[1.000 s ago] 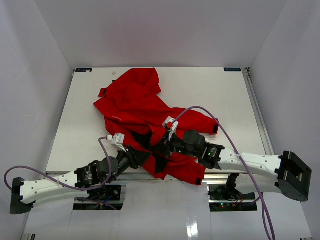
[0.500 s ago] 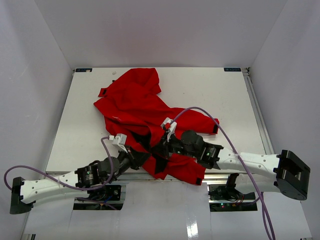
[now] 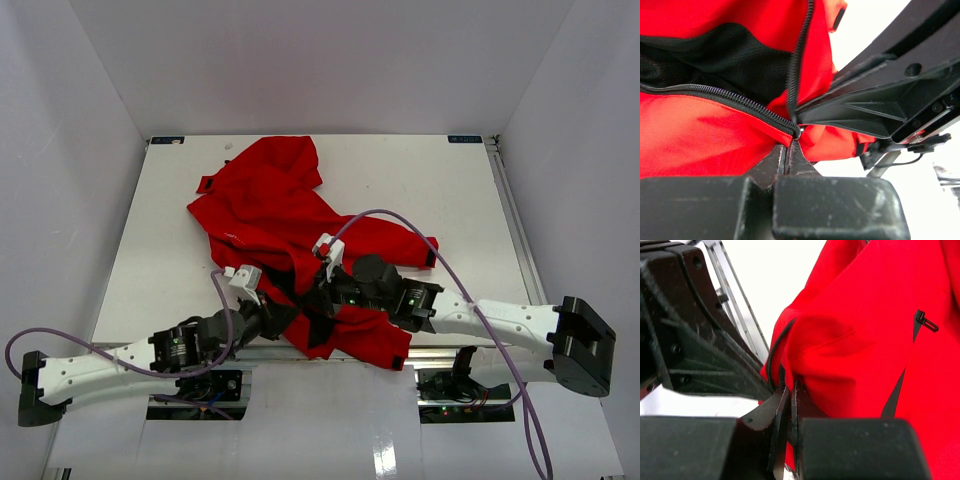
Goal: Zip up the jacket
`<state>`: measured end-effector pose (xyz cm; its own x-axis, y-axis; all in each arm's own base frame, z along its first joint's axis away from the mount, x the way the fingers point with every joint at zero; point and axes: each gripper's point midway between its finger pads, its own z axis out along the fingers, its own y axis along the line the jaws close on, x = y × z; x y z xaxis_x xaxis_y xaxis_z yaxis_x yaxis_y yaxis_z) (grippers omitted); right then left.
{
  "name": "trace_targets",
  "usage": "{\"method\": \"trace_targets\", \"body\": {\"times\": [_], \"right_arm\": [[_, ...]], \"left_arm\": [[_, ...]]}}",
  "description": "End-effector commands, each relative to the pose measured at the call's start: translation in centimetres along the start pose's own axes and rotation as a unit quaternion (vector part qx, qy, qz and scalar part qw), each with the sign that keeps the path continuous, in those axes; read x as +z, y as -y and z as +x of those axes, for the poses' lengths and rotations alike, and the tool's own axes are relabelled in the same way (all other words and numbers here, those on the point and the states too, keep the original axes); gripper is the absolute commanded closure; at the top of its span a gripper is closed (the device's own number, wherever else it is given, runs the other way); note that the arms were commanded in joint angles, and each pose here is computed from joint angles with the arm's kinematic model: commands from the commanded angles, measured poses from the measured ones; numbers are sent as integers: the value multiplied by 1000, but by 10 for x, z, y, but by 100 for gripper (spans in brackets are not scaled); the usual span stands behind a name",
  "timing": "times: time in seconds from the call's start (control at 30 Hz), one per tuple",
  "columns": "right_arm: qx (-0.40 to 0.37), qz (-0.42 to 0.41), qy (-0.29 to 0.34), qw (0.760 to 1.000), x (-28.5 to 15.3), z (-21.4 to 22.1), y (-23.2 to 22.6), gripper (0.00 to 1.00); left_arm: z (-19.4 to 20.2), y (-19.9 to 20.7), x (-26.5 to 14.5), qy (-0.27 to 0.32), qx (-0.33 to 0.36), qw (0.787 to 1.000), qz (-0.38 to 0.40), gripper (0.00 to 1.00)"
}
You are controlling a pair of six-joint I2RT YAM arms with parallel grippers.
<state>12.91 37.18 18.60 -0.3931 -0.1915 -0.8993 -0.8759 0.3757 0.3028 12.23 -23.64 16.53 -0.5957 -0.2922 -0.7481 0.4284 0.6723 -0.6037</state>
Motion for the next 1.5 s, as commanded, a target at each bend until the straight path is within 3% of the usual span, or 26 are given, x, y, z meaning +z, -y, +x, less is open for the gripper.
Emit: {"method": "trace_targets", "body": {"times": [0.0,0.27,0.6,0.87,1.13,1.3,1.4,1.47], "right_arm": [[-13,-26,61,998,5,-50,-17,92],[-16,-14,65,998,3,-53,-13,92],[-40,-24,18,999,10,-28,-12,90],[-70,-25,20,997,-6,-22,-15,58],[-127,-7,40,991,-45,-34,-13,40],[-233,-1,57,971,-55,-36,-16,39],[-368,2,97,925,-60,-37,-27,41],[-415,27,105,903,-63,-23,-23,40]], "left_arm": [[25,5,-1,-70,56,996,18,100],[31,3,-2,-83,69,994,19,100],[-17,8,-19,2,-11,1000,12,100],[-27,4,-37,13,-45,999,19,100],[-14,6,-38,-19,-35,999,27,100],[-8,10,-39,-35,-32,998,41,100],[-5,16,-42,-44,-32,997,60,100],[-2,17,-43,-50,-30,996,66,100]]}}
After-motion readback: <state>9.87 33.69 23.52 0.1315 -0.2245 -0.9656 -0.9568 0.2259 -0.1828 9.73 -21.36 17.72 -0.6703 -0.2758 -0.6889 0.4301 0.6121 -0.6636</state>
